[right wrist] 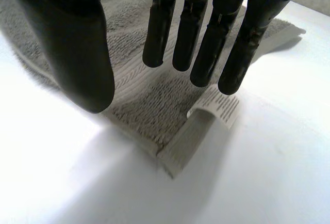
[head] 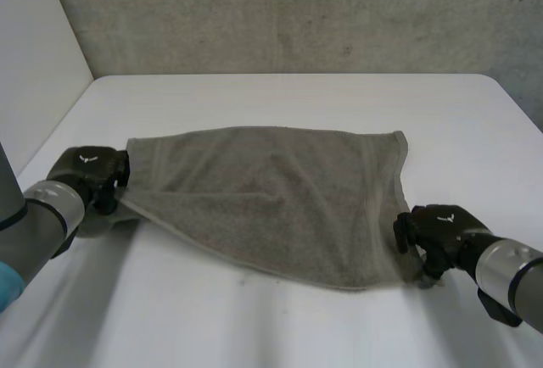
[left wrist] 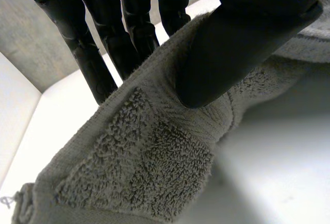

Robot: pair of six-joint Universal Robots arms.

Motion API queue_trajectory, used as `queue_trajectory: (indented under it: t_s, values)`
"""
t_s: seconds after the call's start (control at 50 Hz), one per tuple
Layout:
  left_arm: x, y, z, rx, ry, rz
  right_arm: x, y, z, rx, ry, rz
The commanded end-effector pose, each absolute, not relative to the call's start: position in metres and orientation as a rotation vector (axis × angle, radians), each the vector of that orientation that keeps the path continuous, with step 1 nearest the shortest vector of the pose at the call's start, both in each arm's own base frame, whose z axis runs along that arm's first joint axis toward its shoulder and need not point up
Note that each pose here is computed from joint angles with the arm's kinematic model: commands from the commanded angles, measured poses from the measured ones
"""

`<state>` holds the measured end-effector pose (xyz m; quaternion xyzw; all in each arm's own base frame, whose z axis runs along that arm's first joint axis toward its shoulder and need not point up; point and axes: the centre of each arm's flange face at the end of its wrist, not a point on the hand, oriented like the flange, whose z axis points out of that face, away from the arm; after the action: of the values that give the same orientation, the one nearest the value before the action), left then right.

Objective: Fold the towel.

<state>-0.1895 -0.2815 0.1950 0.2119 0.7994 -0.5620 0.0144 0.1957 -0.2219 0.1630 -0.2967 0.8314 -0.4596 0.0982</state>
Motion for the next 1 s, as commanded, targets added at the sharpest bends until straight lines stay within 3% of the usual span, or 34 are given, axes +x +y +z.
queue_trajectory:
  t_s: [0.02, 0.62, 0.82, 1.0]
  values:
    - [-0.19, -0.288, 0.203, 0.647, 2.475, -1.776, 0.193, -0.204, 0.153, -0.955, 2.443, -1.36]
    - [-0.195, -0.316, 0.22, 0.492, 2.578, -1.812, 0.196, -0.213, 0.119, -1.143, 2.349, -1.575]
    - [-0.195, -0.317, 0.216, 0.492, 2.589, -1.798, 0.197, -0.214, 0.12, -1.179, 2.336, -1.588]
    - [-0.194, -0.314, 0.212, 0.49, 2.606, -1.78, 0.189, -0.24, 0.135, -1.016, 2.33, -1.756]
